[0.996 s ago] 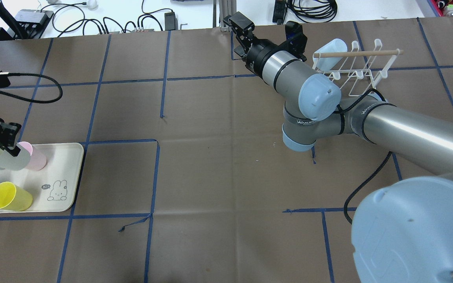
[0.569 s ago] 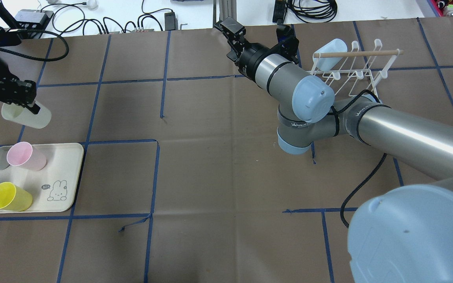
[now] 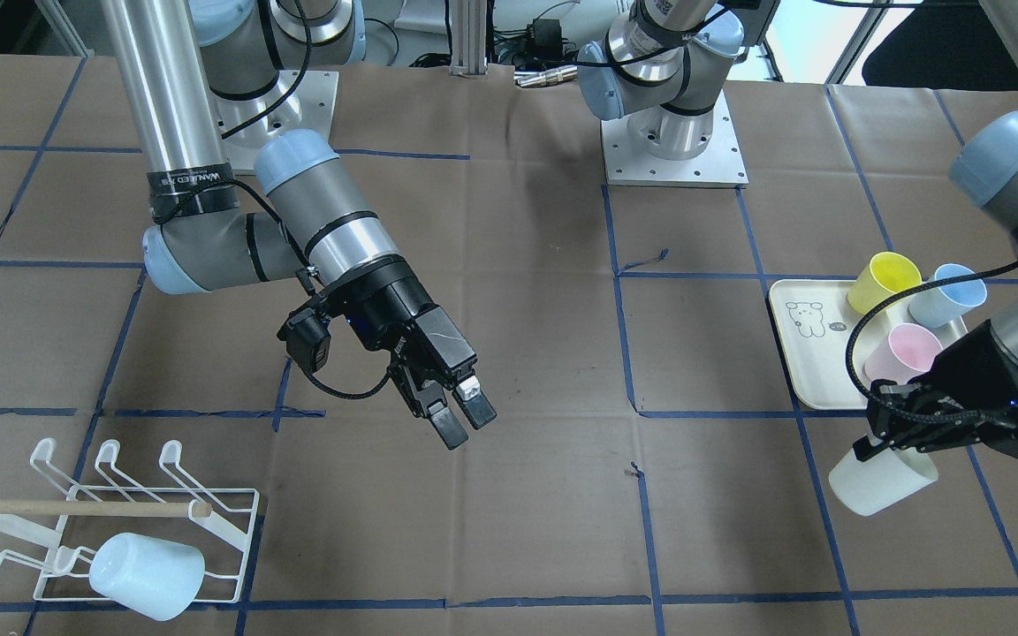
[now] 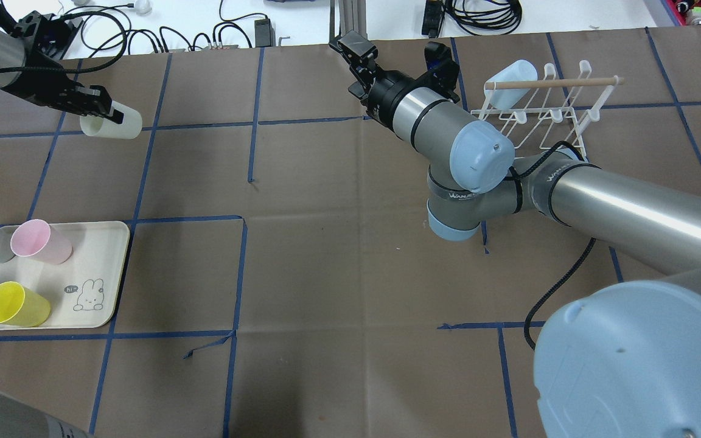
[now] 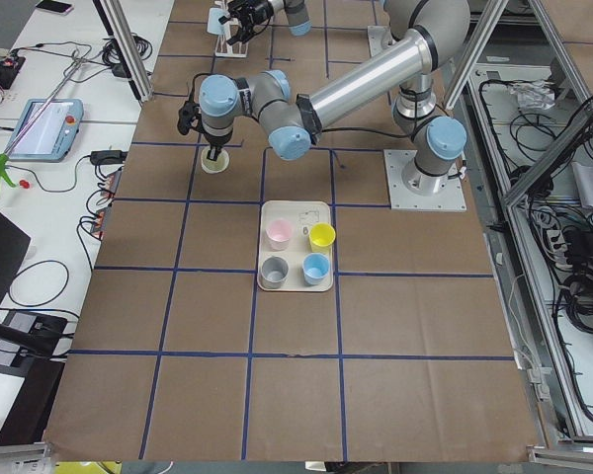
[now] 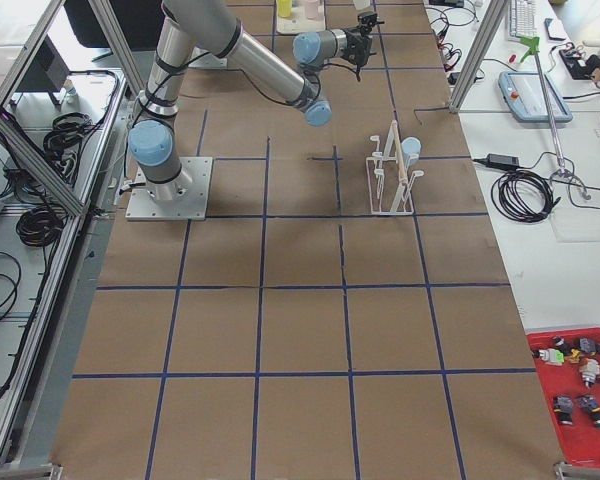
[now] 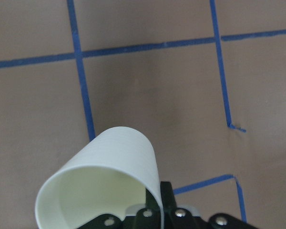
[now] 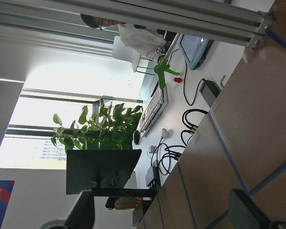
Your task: Transfer IKEA cup to right arm and place on rack
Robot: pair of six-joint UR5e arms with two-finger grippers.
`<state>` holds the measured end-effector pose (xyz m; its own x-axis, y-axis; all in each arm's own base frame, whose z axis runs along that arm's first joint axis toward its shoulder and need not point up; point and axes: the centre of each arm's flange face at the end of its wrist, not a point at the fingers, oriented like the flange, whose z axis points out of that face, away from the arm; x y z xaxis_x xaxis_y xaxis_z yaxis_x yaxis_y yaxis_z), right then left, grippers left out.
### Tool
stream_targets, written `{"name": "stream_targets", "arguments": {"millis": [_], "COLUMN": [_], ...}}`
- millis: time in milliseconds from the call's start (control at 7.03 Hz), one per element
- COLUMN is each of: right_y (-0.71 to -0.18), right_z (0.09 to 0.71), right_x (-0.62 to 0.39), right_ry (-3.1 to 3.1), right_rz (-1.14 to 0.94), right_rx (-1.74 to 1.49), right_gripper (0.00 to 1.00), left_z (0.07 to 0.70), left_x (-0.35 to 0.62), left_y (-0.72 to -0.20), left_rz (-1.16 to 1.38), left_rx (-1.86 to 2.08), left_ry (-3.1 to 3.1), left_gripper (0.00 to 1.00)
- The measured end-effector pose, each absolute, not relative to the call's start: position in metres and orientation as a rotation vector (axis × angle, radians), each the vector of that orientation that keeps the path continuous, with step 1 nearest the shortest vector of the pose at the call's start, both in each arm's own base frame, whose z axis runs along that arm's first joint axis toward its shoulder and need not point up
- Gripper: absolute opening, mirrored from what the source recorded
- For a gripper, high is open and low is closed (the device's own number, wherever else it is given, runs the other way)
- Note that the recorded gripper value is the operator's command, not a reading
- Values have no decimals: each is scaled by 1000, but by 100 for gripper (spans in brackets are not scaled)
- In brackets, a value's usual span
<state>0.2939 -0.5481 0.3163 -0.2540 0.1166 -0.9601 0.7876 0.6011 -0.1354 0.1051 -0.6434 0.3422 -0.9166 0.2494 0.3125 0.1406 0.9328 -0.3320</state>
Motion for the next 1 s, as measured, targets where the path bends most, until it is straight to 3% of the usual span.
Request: {"name": "stream_targets", "arguments": {"millis": [427, 996], "right_y": [-547, -536], "right_z": [315, 315], "right_x": [293, 294], "right_ry": [1732, 1672], "right_rz": [-766, -671], "right_rx": [762, 861], "right_gripper": [100, 100], "left_z": [323, 311], "left_x": [63, -44], "left_y": [-635, -576], "left_rz": [839, 1282], "left_rx": [-424, -783], "left_ry": [-2480, -2110], "left_gripper": [0, 0]}}
